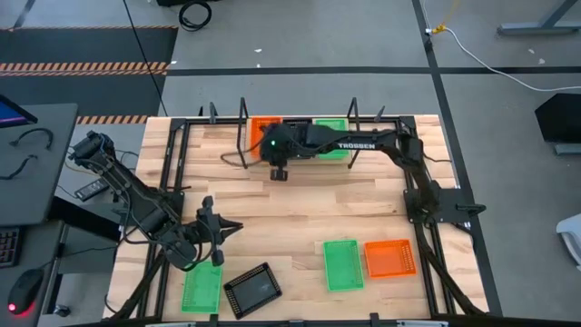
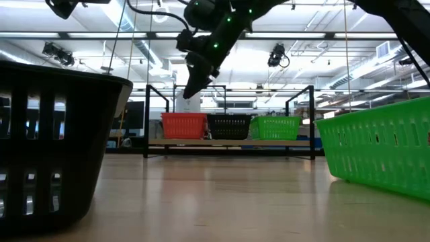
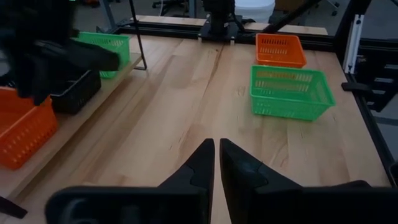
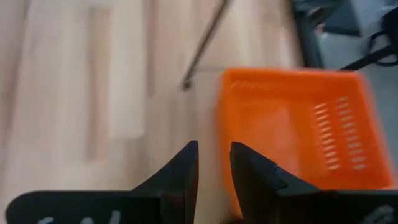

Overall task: Stack baskets on shelf by color
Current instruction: Stack the right green bin on top of the other green bin on the shelf

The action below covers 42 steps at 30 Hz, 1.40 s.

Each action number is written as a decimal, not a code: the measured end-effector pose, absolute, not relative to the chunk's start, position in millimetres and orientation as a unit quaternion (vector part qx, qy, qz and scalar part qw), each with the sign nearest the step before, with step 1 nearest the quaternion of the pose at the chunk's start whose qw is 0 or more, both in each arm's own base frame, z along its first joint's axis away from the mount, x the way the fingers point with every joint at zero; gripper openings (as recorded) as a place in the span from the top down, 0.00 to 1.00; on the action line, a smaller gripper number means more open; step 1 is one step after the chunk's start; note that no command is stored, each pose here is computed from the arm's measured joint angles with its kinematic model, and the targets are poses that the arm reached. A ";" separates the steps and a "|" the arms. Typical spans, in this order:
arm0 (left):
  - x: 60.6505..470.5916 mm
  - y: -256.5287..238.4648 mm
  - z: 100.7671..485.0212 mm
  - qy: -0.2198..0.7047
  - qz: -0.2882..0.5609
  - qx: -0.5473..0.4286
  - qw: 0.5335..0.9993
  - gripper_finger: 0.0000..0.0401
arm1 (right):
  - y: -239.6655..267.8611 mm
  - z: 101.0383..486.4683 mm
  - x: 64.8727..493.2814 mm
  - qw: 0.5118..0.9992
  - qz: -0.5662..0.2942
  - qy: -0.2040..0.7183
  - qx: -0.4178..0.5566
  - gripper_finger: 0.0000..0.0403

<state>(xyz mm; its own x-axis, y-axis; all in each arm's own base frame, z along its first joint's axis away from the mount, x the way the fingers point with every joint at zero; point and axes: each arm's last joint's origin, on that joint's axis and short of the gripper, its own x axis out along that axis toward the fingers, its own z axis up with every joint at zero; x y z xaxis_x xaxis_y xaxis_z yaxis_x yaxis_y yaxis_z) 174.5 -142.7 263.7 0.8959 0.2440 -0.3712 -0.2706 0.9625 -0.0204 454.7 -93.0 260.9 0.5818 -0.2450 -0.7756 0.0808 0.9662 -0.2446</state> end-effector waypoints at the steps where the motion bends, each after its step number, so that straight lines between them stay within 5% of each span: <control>1: 174.5 -142.8 263.6 0.187 0.131 -0.036 0.973 0.93 | -85.3 258.9 453.3 0.878 -0.082 0.463 -0.094 0.76; 19: 173.6 -144.9 260.6 0.218 0.097 -0.087 0.967 0.90 | 82.6 242.9 417.4 0.782 0.051 0.619 -0.054 0.76; 26: 173.1 -144.5 259.9 0.222 0.097 -0.083 0.967 0.89 | 125.5 240.9 390.1 0.732 0.029 0.680 -0.041 0.76; 42: 172.9 -145.8 259.2 0.237 0.073 -0.074 0.966 0.89 | 204.4 263.8 342.7 0.752 -0.018 0.659 0.008 0.68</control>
